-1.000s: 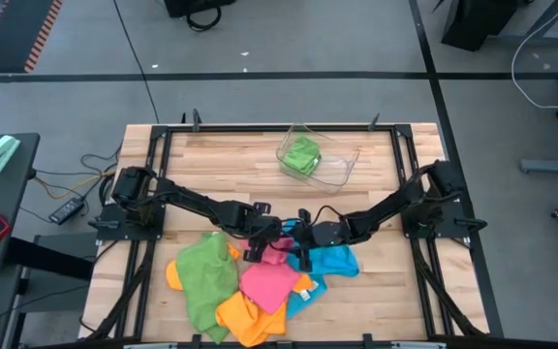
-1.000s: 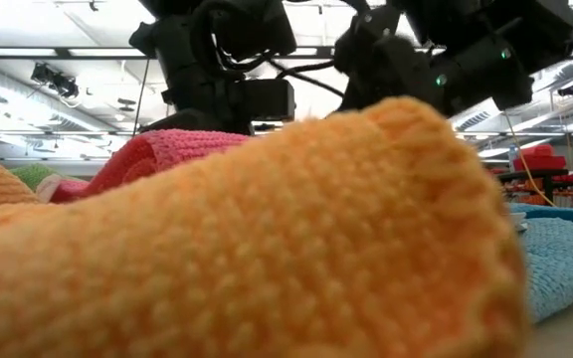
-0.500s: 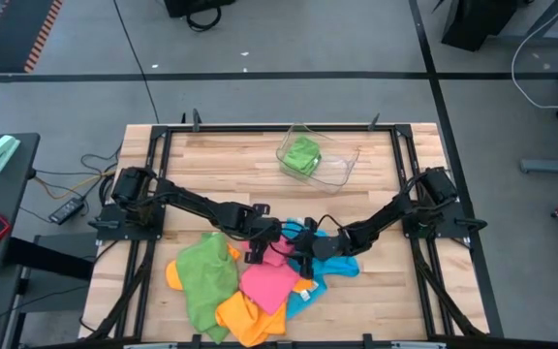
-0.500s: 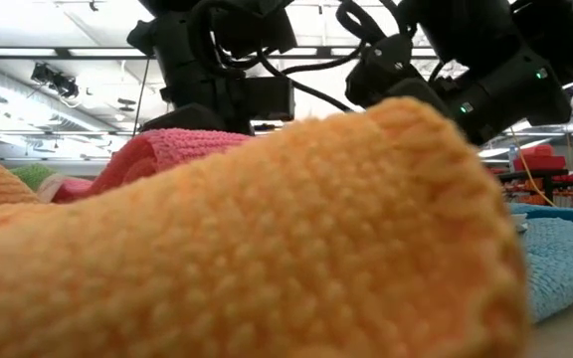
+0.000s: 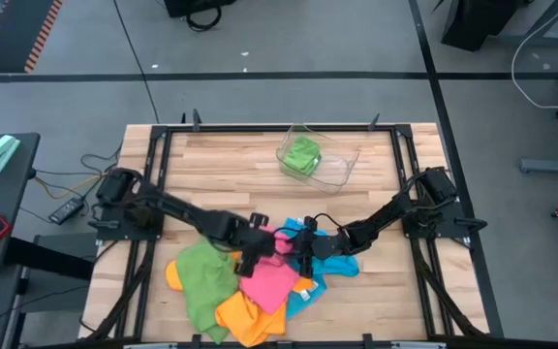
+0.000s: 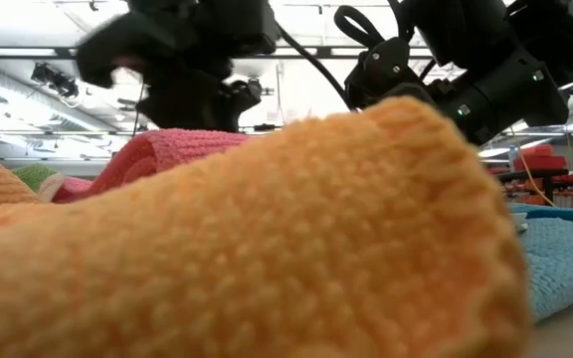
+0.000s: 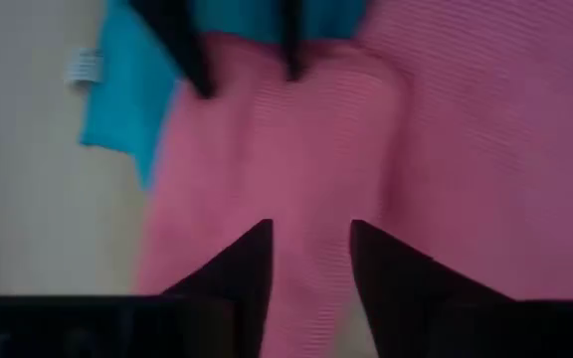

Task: Fold microfiber towels
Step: Stack the top pink towel on top of the green towel

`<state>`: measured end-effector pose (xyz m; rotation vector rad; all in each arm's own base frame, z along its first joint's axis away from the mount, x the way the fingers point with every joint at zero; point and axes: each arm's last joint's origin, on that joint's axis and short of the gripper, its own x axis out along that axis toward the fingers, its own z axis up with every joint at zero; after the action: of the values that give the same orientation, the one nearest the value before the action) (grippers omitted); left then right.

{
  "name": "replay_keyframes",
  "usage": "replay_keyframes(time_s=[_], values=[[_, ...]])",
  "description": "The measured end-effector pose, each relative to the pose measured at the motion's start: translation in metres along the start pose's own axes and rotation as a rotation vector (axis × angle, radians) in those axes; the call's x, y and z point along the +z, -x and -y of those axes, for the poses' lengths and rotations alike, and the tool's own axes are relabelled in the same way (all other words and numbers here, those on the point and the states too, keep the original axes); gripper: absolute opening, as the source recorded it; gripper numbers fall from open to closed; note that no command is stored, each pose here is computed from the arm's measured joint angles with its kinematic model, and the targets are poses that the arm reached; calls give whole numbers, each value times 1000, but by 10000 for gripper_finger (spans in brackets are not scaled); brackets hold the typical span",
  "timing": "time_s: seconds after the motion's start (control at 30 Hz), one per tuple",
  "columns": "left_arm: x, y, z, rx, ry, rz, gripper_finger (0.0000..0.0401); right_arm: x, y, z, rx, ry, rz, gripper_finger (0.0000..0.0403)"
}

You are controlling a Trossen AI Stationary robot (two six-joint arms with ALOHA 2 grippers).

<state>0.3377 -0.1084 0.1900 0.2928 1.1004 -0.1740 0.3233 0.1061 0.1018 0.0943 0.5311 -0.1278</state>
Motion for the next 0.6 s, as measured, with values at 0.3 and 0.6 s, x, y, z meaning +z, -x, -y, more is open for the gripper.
replay_keyframes(time_s=[0.3,0.6], values=[[-5,-12,50,341,-66,-3,300,0,0,0,2,-17,-1,193],[-18,-38,76,509,-129,-48,307,0,0,0,1,-19,-1,193]])
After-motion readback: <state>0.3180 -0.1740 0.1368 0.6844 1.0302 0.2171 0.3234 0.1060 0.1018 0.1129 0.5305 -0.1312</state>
